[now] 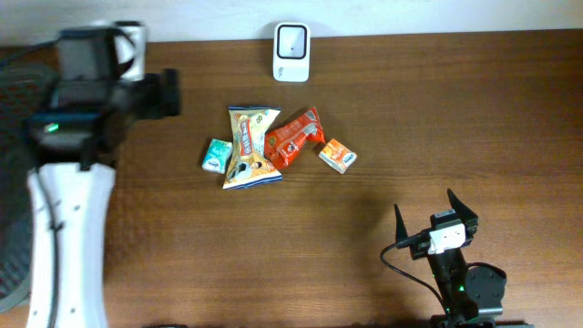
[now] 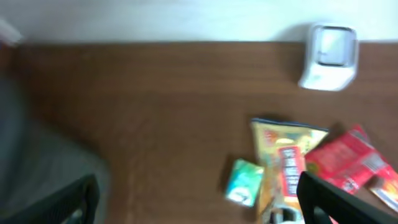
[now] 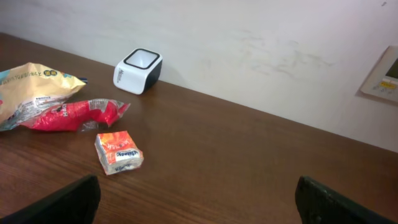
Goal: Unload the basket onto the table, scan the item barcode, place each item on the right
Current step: 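Move the left gripper back over the basket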
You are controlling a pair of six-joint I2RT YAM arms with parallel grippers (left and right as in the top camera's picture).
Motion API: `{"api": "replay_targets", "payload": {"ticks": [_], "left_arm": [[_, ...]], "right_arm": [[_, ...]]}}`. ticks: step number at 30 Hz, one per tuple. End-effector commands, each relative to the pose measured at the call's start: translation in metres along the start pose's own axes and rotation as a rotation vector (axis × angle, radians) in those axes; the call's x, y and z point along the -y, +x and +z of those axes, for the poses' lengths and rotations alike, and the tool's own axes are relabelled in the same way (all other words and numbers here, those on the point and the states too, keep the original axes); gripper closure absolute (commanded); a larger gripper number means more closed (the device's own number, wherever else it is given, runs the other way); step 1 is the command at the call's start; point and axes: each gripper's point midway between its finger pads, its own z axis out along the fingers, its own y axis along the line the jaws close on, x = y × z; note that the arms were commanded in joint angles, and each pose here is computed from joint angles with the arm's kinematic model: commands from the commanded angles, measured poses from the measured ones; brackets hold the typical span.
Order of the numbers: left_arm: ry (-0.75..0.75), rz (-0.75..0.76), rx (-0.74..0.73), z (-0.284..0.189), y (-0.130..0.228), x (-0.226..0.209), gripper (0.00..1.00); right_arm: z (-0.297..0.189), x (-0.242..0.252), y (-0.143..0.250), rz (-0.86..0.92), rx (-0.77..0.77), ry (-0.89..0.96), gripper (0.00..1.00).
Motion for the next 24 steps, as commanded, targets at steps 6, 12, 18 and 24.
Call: {"api": "replay_targets", "payload": {"ticks": [6,12,18,24], "left_arm": [[-0.378,-0.387,-0.005,-0.035,0.030,-0.163,0.01],[-0.406,-0.415,-0.032,-0.036,0.040,-0.176,0.01],[-0.406,-0.415,-0.033,-0.036,0.041,-0.176,0.01],[-0.406,-0.415,-0.033,-0.036,0.041,-0.176,0.01]], "right_arm": [[0.000,-0.001,0.003,0.008,-0.004,0.000,0.01],[0.000,-0.001,0.003,0.008,-0.004,0.000,0.01],[0.000,-0.001,0.003,0.008,-0.004,0.000,0.01],[0.000,-0.001,0.003,0.008,-0.004,0.000,0.01]]}}
